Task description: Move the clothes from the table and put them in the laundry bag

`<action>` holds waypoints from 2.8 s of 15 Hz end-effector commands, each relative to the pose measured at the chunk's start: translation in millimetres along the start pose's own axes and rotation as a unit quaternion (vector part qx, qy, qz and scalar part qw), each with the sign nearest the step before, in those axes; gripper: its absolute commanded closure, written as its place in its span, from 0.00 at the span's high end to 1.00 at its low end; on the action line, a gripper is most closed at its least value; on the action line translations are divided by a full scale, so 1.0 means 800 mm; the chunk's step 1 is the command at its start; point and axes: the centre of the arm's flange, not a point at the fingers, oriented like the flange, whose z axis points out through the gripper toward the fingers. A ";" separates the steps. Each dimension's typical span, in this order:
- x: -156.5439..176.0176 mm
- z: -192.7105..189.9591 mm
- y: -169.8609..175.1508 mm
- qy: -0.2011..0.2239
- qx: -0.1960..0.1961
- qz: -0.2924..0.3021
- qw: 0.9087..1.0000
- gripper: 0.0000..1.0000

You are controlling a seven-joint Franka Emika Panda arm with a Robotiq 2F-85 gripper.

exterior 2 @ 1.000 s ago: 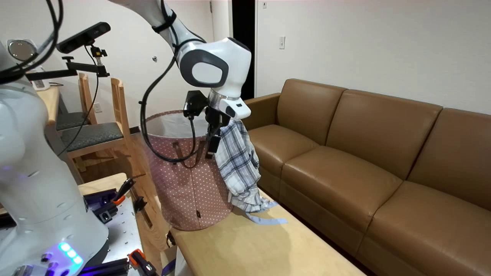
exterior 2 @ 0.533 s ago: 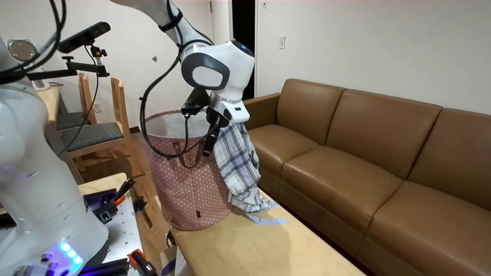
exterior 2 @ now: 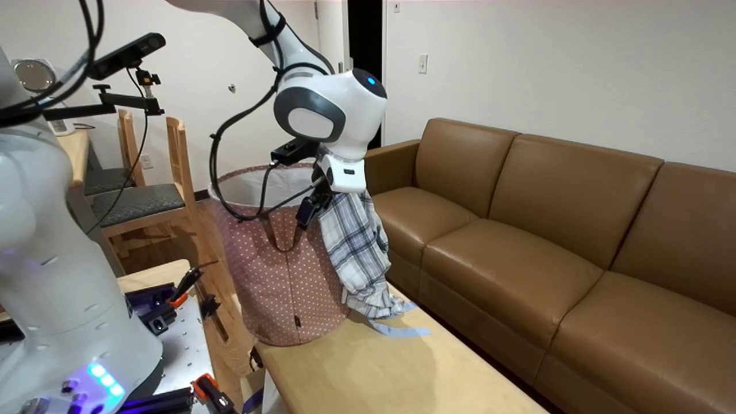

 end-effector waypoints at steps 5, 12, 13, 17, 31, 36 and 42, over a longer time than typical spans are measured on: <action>0.008 0.004 -0.005 -0.018 0.023 0.025 0.999 1.00; 0.041 0.024 -0.009 -0.052 0.140 0.126 0.981 1.00; 0.047 0.030 -0.008 -0.057 0.145 0.137 0.978 1.00; 0.067 0.060 0.002 -0.097 0.184 0.113 0.972 1.00; 0.119 0.098 0.005 -0.256 0.225 0.014 0.940 0.71; 0.128 0.102 0.005 -0.264 0.226 0.019 0.938 0.38; 0.134 0.099 0.012 -0.260 0.230 0.024 0.938 0.03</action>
